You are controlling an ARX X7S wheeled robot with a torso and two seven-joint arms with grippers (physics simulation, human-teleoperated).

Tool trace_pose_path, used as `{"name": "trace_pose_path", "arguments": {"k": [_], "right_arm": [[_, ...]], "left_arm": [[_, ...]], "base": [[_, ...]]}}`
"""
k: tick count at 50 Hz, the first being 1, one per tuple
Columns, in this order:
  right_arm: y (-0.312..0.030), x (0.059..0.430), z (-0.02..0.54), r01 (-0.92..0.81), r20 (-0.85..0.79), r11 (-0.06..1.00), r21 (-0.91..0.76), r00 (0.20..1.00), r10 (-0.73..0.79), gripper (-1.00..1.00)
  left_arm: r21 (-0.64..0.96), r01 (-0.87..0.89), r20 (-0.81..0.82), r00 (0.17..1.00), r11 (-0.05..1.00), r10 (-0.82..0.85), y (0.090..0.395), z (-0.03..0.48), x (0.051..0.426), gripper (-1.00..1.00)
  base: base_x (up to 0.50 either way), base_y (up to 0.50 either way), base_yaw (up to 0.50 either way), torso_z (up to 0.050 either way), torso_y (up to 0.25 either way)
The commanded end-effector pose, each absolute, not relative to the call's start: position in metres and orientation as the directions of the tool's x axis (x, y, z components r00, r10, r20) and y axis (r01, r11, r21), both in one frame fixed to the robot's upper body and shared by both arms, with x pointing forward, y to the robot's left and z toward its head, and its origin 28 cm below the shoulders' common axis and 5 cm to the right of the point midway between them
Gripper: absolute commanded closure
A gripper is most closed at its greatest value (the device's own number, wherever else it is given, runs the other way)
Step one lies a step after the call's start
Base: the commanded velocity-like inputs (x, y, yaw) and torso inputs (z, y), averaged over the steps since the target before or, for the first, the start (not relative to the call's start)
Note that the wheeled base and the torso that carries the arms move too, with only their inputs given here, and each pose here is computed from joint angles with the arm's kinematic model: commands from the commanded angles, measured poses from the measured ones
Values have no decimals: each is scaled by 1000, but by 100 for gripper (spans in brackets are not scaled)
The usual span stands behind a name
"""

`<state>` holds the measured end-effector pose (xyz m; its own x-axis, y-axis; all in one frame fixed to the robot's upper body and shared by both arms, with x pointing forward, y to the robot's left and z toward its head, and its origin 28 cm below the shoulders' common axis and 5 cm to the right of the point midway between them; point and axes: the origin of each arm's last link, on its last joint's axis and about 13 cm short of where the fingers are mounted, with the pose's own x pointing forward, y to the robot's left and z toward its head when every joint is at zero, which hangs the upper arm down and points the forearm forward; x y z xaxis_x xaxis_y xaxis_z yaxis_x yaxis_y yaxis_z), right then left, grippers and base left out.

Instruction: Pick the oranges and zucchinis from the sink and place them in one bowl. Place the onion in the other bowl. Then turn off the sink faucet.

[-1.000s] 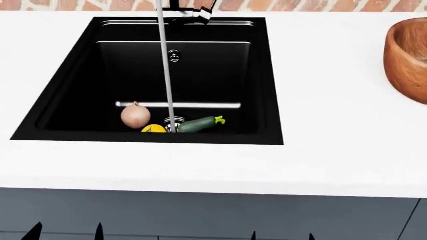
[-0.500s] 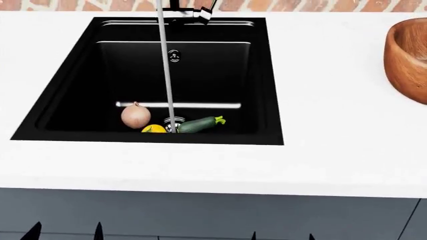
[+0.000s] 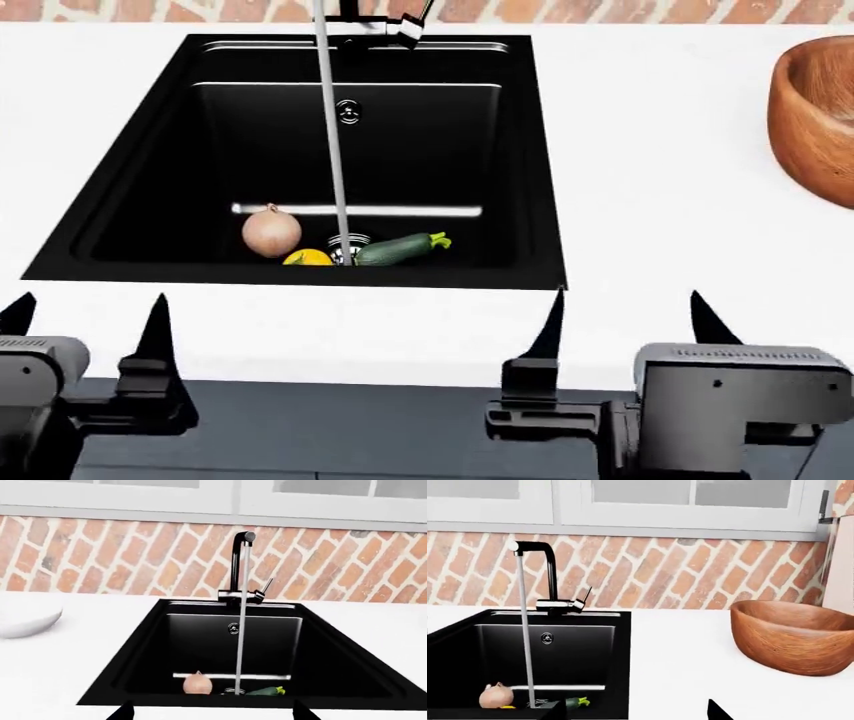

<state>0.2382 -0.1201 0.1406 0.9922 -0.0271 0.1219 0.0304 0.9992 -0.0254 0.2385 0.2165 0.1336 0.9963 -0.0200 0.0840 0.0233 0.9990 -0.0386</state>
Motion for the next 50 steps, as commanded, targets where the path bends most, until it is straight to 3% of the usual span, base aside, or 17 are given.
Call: {"name": "trace_pose_path", "arguments": {"k": [1, 3, 8, 10, 19, 50], "right_arm": [[-147, 252, 214, 21, 140, 999, -44, 990, -15, -100], [-150, 263, 221, 17, 128, 999, -43, 992, -12, -100], [-153, 307, 255, -22, 139, 996, -82, 990, 33, -100], [-155, 316, 257, -32, 125, 998, -56, 991, 39, -100], [-157, 319, 229, -39, 52, 999, -38, 998, 41, -100], [-158, 320, 218, -35, 21, 999, -32, 999, 35, -100]], "left_arm": [[74, 61, 0, 998, 995, -61, 232, 196, 269, -100], [36, 62, -49, 997, 997, -60, 236, 199, 286, -100], [63, 73, 18, 997, 995, -74, 230, 244, 328, -100], [60, 110, -59, 993, 992, -106, 228, 239, 338, -100], [-4, 90, -119, 989, 996, -90, 239, 236, 353, -100], [25, 78, -218, 973, 997, -70, 242, 214, 351, -100]], "base": [[0, 0, 0, 0, 0], [0, 0, 0, 0, 0], [0, 0, 0, 0, 0], [0, 0, 0, 0, 0], [176, 0, 0, 0, 0], [308, 0, 0, 0, 0]]}}
